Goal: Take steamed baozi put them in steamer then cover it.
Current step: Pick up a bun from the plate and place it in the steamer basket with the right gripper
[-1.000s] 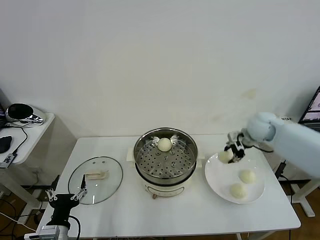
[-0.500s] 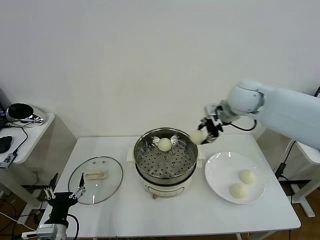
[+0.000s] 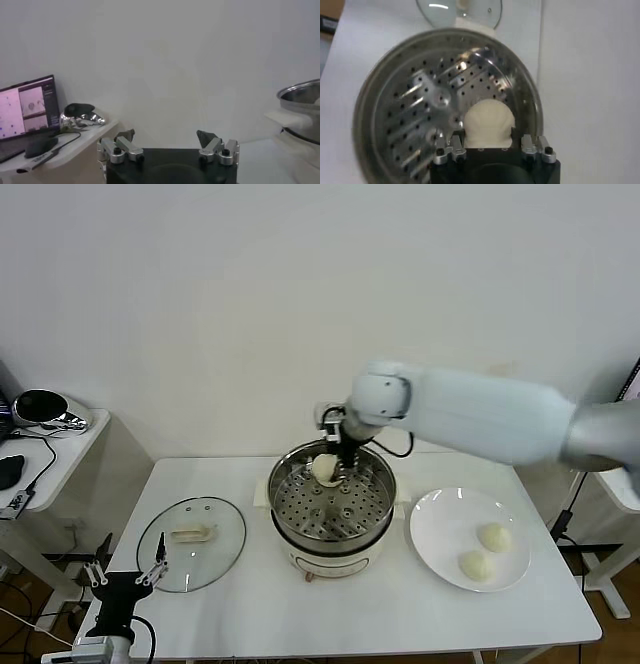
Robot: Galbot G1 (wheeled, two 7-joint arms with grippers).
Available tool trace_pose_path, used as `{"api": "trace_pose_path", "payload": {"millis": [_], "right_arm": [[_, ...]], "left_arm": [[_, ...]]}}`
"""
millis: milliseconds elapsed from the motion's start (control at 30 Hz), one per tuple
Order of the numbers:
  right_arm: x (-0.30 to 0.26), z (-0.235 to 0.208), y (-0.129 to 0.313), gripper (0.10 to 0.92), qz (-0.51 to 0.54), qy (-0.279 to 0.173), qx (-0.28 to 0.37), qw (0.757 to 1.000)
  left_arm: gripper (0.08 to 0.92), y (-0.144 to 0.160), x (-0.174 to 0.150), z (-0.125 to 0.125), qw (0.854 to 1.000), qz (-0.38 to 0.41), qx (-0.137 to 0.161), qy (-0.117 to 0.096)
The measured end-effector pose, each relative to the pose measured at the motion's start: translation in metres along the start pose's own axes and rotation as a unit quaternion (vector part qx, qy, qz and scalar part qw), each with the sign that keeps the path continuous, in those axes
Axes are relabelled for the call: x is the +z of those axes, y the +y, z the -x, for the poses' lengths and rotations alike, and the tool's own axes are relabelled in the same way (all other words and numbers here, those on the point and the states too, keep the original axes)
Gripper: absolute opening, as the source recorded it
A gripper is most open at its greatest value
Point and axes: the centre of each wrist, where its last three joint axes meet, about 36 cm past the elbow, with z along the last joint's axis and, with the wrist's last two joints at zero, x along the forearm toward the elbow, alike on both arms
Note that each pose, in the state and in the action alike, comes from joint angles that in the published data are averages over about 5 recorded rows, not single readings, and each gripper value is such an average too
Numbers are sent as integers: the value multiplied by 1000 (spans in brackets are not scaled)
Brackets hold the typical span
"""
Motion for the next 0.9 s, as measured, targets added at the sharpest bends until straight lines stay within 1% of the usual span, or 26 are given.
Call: {"api": "trace_pose_path", "payload": {"millis": [267,633,733,900], "right_arm": [[-24,29,3,577,13,5,-9,1000],[-34,44,7,586,19,12,-18,1000],[-34,46,9,642,21,12,-21,999],[-34,38,9,778,19,8,-26,999]], "left_arm": [[823,0,4,1,1000,0,0,2],[823,0,6,1,1000,-1,-1,3],[823,-1,6,0,1000,-2,-1,3],[823,-2,6,0,1000,-3,-1,3]]}}
